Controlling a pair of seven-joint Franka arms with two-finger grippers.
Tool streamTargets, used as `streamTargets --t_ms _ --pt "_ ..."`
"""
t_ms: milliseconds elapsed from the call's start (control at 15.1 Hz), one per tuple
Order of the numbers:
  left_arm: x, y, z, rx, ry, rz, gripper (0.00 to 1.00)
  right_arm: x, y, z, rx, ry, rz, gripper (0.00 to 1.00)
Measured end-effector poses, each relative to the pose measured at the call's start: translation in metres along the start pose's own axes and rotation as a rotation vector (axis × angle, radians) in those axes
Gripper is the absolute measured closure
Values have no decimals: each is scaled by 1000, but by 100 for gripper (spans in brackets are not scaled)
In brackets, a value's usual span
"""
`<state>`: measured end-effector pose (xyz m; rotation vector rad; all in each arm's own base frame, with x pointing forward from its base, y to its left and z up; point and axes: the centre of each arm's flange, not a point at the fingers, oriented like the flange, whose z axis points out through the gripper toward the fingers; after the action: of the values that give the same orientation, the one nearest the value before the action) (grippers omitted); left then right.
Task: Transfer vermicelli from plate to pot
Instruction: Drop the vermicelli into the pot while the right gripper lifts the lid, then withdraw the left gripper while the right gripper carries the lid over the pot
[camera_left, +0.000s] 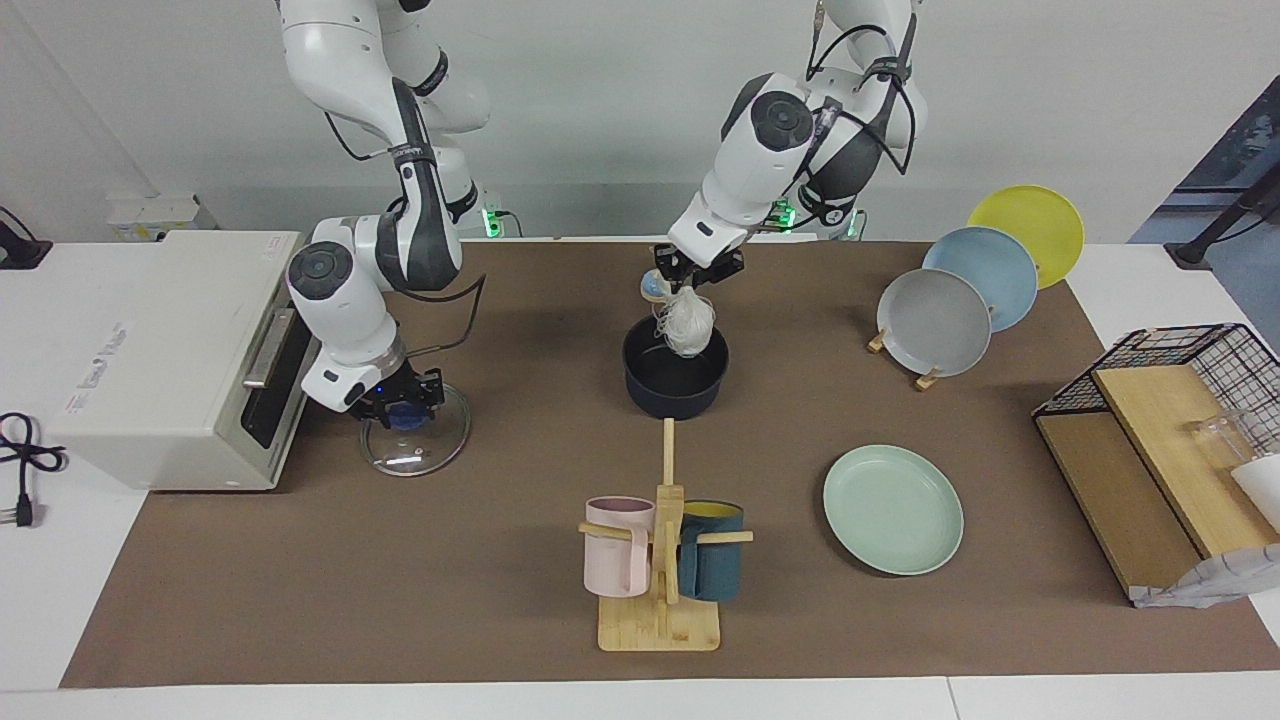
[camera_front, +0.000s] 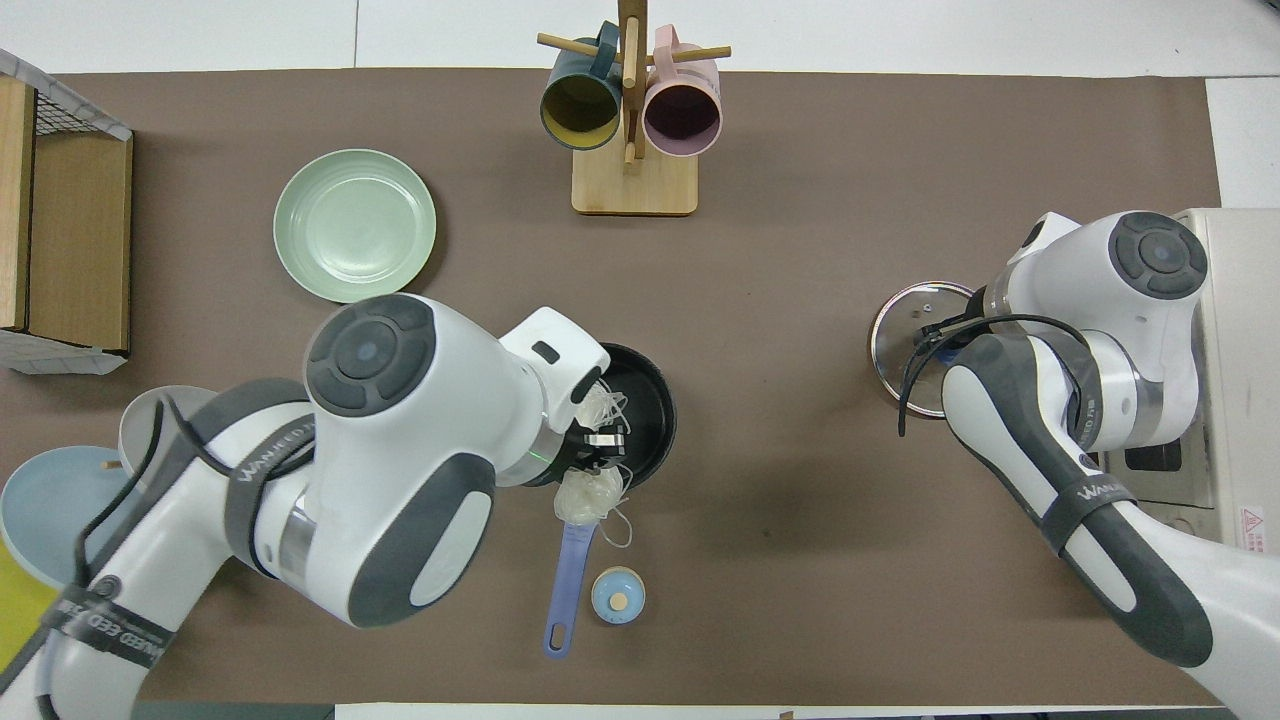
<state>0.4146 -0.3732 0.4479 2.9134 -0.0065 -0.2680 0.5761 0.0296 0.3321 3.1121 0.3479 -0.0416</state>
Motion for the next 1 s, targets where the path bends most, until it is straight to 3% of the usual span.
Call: streamTargets --t_ms 266,664,863,996 --pt "12 0 35 -4 23 -13 78 14 -10 -32 4 -23 -18 33" --pt "41 -6 71 -23 78 -26 78 34 -95 -82 0 -46 35 33" --pt "48 -11 95 -8 74 32 78 36 -115 -90 -3 -40 44 33" --pt "49 -12 95 -7 74 69 63 36 -114 -90 -3 -40 48 33"
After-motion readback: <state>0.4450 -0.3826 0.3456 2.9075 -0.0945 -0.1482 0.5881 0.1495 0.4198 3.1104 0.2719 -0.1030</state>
